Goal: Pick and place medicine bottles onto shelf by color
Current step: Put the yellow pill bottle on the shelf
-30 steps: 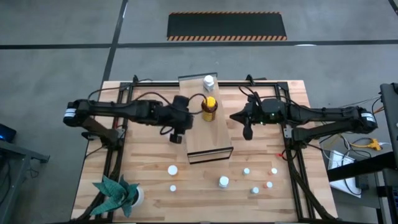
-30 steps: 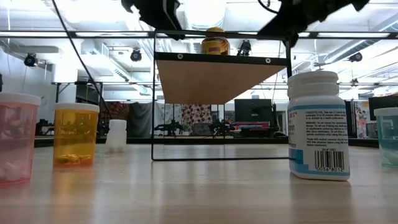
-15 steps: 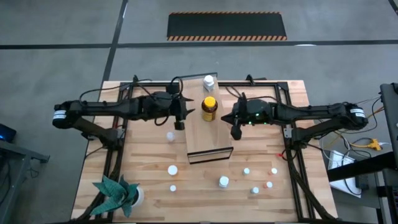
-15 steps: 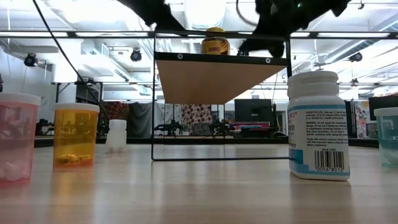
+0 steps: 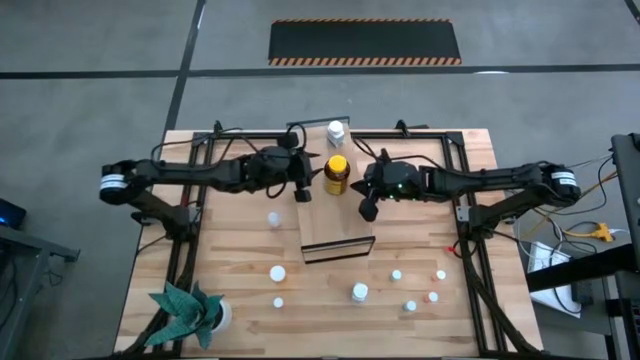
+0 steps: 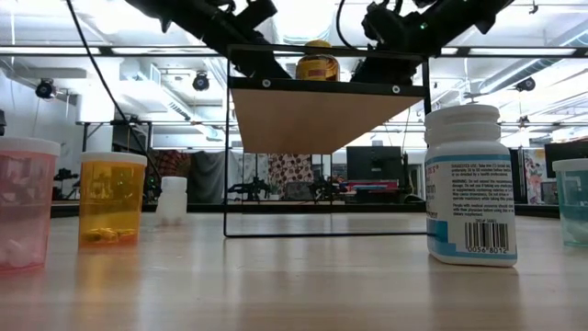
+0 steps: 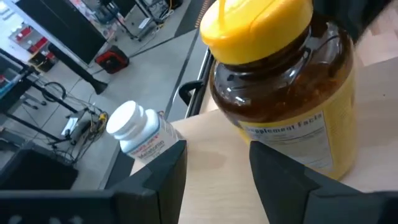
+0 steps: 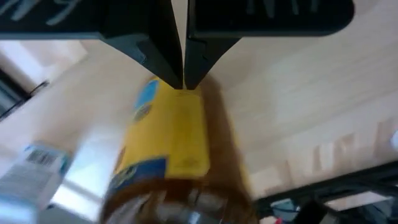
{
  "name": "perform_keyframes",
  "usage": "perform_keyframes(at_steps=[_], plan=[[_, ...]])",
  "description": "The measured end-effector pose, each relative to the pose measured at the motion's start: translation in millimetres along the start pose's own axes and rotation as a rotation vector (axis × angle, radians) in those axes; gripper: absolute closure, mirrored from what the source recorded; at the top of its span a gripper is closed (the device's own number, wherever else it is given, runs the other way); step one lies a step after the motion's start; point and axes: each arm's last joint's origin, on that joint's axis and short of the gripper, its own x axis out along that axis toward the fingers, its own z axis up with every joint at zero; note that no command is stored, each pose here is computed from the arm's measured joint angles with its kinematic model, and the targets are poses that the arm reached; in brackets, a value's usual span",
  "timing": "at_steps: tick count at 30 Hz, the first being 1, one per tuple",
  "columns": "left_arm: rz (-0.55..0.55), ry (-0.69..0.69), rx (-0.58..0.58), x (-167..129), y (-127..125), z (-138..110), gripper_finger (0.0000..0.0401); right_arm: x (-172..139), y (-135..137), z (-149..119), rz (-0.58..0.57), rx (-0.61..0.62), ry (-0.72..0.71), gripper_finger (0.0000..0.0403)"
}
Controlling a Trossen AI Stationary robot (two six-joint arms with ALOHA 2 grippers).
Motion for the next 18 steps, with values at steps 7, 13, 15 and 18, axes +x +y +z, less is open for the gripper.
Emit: perform_keyframes(at_steps=[7, 13, 15, 18], plan=[[-0.054, -0.006, 0.006, 1.7, -3.8, -1.4, 0.0242, -1.4, -4.6, 10.2, -0.056, -0.046, -0.031, 0.0394], [-0.109, 0.02, -0.043, -4.7, -13.7, 0.0, 0.0242, -1.1, -7.0, 12.6, -0.067, -0.082, -0.051, 0.0394], [-0.127, 0.026, -0.066, -6.0, -17.5, 0.3, 0.0242, 0.9, -9.1, 13.3, -0.072, -0.083, -0.054, 0.0394], [-0.147, 0.027, -0.095, -7.9, -23.8, 1.0, 0.0242, 6.2, -12.1, 11.8, -0.082, -0.085, -0.042, 0.0394]])
